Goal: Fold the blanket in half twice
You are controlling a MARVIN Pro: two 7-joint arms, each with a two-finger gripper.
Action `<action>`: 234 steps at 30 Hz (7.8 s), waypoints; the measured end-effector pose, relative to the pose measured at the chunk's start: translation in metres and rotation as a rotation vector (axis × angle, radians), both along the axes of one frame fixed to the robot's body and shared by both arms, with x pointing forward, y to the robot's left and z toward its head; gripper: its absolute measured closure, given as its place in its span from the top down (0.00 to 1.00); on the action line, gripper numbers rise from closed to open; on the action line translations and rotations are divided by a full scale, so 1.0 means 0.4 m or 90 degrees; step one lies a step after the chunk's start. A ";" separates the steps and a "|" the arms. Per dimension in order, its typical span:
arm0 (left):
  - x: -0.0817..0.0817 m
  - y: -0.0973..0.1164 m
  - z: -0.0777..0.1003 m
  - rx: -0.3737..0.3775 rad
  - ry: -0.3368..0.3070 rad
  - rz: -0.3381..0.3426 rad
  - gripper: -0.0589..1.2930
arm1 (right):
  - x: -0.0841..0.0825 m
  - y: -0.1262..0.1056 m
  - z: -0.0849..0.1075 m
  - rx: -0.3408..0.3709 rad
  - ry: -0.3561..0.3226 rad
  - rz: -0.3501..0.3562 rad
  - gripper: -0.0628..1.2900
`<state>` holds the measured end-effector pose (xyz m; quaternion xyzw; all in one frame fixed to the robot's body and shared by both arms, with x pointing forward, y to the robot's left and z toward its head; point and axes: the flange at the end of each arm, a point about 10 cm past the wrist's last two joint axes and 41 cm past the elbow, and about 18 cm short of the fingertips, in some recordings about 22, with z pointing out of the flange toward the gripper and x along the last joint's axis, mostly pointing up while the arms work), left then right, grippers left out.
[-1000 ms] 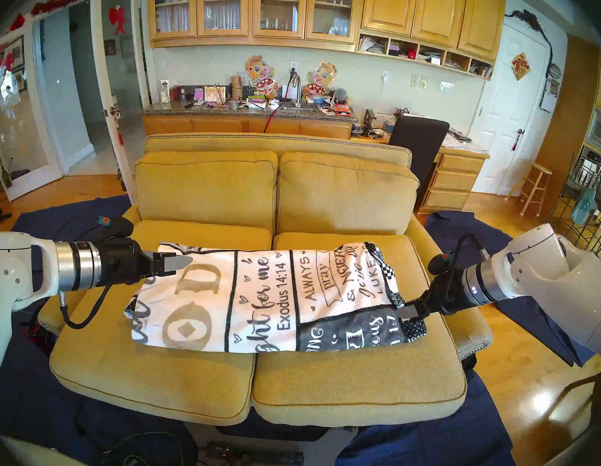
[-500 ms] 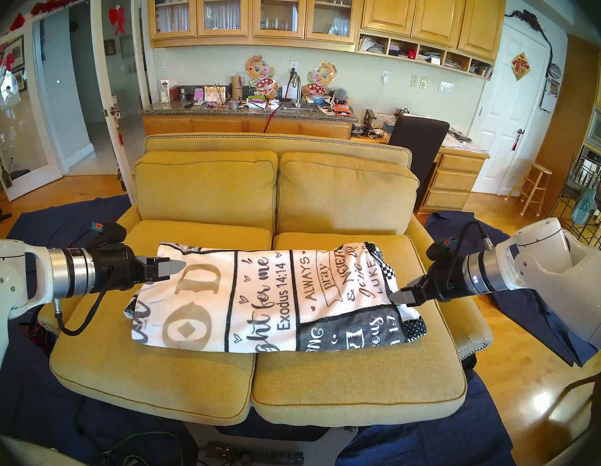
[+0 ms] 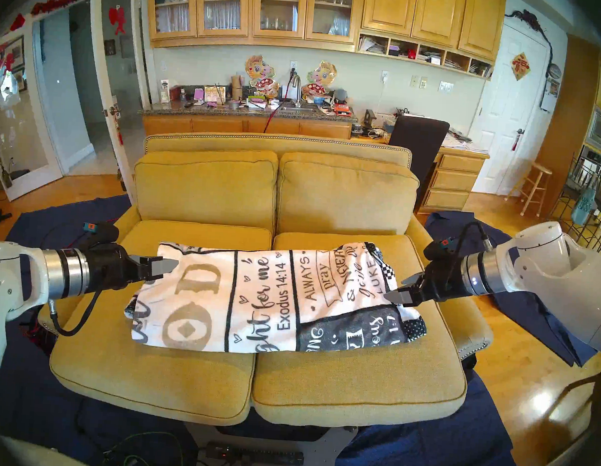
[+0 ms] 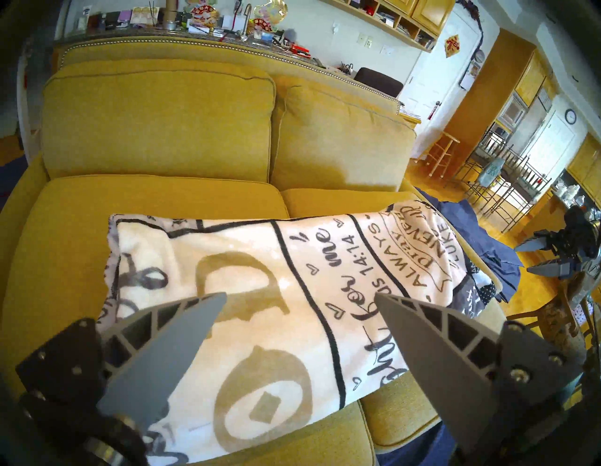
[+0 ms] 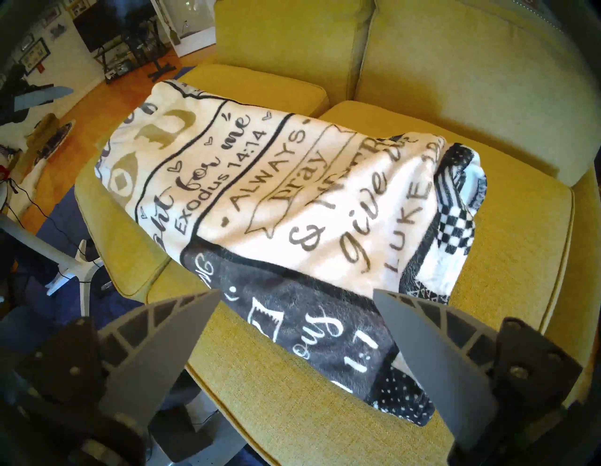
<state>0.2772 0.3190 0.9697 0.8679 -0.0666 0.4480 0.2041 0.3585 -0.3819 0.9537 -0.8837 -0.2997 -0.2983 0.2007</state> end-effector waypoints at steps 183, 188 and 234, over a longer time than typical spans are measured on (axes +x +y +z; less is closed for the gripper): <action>0.414 0.380 -0.203 -0.105 0.201 0.264 0.96 | -0.290 -0.187 -0.029 0.137 -0.371 0.029 0.95; 0.429 0.377 -0.208 -0.111 0.206 0.271 0.96 | -0.302 -0.185 -0.031 0.122 -0.360 0.020 0.95; 0.545 0.412 -0.204 -0.165 0.255 0.327 0.96 | -0.325 -0.151 -0.021 0.081 -0.311 -0.050 0.95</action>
